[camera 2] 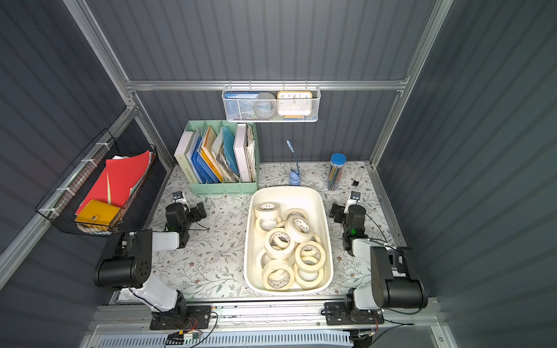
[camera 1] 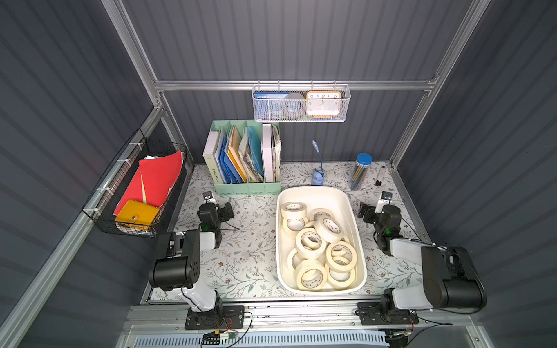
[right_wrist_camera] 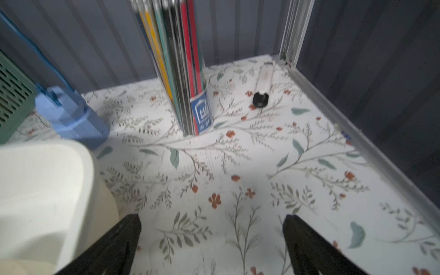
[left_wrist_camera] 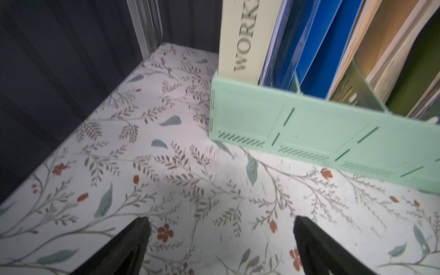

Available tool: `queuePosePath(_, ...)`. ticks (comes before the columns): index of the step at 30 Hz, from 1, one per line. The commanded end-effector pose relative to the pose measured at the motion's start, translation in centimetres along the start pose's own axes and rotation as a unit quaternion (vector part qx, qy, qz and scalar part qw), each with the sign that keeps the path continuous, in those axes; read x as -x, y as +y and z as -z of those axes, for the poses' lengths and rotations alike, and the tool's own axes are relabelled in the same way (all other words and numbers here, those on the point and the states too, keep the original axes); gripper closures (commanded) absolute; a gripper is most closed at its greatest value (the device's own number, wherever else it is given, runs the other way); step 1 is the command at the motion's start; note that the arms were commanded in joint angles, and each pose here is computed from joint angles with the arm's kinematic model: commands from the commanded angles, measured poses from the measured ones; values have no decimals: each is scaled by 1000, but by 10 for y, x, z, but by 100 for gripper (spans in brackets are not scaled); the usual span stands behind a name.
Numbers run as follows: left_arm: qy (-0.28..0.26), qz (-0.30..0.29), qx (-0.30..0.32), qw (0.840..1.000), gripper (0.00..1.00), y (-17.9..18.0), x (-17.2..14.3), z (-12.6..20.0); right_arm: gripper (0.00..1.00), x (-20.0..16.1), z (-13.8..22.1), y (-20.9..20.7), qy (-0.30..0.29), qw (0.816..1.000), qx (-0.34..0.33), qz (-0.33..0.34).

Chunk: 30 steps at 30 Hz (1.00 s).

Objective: Take out the art tape in the storage box
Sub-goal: Adjust the storage box at the center of the board.

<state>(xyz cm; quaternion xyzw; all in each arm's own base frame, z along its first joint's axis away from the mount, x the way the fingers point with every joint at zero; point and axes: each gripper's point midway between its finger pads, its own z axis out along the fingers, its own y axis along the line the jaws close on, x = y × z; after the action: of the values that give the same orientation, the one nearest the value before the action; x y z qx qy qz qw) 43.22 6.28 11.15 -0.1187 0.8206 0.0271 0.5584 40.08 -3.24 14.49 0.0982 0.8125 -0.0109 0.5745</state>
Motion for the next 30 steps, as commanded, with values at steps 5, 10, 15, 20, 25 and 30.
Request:
queuePosePath(5, -23, 16, 58, 998, 0, 7, 70, 40, 1, 16, 49, 21, 125, 992, -8, -1)
queuePosePath(10, -4, -14, 54, 998, 0, -24, 78, 69, 6, -29, 96, 50, 270, 963, 9, 11)
queuePosePath(15, 16, 6, 24, 1000, 0, -44, 74, 87, 30, -70, 119, 58, 341, 939, 23, -33)
queuePosePath(20, 13, 32, -4, 999, 0, -55, 81, 100, 44, -92, 118, 53, 350, 936, 15, -45)
queuePosePath(25, 30, 36, -22, 999, 0, -65, 76, 102, 43, -106, 111, 56, 376, 925, 9, -48)
queuePosePath(30, 32, 44, -13, 998, 0, -62, 71, 103, 62, -115, 100, 44, 396, 917, -26, -46)
